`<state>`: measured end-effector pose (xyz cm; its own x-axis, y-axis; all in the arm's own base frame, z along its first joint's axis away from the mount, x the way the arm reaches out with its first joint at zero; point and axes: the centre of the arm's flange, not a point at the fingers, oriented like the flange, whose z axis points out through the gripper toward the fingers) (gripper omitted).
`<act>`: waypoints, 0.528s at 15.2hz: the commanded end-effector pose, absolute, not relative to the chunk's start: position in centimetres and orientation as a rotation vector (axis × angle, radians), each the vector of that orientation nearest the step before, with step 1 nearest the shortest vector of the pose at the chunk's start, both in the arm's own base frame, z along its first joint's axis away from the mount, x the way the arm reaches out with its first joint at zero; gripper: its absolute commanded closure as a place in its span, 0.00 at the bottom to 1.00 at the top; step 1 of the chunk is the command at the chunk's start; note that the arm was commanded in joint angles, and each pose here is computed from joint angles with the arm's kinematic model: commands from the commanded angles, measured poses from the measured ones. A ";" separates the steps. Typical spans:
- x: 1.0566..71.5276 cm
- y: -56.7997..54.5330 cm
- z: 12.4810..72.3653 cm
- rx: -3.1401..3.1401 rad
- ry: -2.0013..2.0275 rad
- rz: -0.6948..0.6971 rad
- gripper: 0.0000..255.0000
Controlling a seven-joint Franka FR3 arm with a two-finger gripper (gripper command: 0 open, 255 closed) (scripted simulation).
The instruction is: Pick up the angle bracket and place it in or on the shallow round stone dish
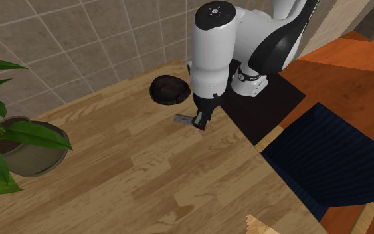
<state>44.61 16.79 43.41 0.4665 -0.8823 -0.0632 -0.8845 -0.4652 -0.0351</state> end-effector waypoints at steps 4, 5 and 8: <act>43.3 10.2 43.5 -2.636 1.587 0.056 1.00; 43.0 8.9 43.5 -2.636 1.587 0.056 1.00; 42.2 5.0 43.5 -2.636 1.587 0.056 1.00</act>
